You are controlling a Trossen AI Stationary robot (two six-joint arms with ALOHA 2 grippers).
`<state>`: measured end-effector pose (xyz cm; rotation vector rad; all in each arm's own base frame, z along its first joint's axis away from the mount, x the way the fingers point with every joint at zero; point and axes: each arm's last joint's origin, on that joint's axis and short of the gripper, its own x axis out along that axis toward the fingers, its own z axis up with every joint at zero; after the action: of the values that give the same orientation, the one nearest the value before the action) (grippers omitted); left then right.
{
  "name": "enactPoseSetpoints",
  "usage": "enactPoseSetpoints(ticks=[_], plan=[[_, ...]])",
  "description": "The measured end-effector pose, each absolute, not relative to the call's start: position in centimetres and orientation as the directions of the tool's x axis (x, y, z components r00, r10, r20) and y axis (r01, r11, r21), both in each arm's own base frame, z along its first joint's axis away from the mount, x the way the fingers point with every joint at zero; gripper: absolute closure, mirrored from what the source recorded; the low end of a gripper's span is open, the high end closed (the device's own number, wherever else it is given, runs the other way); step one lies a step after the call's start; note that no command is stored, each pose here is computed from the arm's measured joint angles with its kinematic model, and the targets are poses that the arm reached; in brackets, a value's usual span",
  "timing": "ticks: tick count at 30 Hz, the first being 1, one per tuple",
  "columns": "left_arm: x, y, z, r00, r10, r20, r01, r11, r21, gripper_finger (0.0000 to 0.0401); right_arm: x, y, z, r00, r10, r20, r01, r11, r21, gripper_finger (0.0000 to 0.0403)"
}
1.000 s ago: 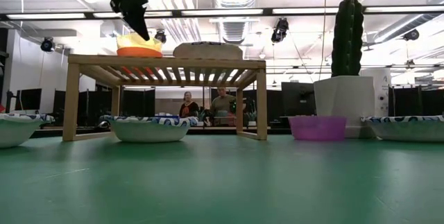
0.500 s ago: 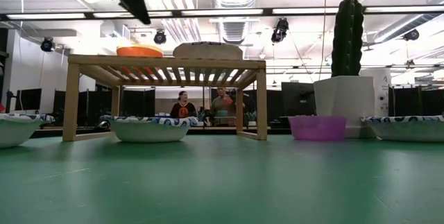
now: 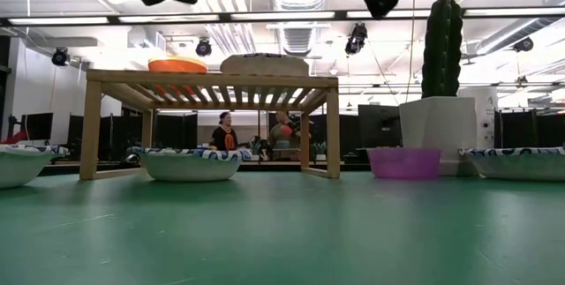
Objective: Place and stack bowls onto a shelf
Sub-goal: Stack the middle white blue bowl on top of the white blue bowl on the shelf
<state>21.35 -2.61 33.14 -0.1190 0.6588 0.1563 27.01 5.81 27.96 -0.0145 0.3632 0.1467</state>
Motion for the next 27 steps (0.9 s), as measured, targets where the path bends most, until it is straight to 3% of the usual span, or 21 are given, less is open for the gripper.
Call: enactPoseSetpoints(ticks=[3,11,22,27], plan=[[21.9,-5.5,30.3,0.794,0.044,-0.606,-0.089,0.995,-0.044,0.0294,27.5,5.9,28.8,0.918,0.140,-0.372,-0.151,0.989,0.001,0.0271],[23.1,-8.0,24.0,0.687,0.227,-0.690,-0.200,0.972,0.120,0.0288,27.6,6.1,28.7,0.888,0.149,-0.434,-0.165,0.986,0.002,0.0269],[26.1,-8.0,19.3,0.536,0.329,-0.777,-0.211,0.944,0.254,0.0214,27.4,6.1,28.3,0.871,0.146,-0.469,-0.173,0.985,-0.016,0.0267],[26.9,-7.9,17.1,0.471,0.362,-0.804,-0.202,0.932,0.301,0.0210,27.4,6.0,28.2,0.867,0.145,-0.477,-0.174,0.985,-0.018,0.0264]])
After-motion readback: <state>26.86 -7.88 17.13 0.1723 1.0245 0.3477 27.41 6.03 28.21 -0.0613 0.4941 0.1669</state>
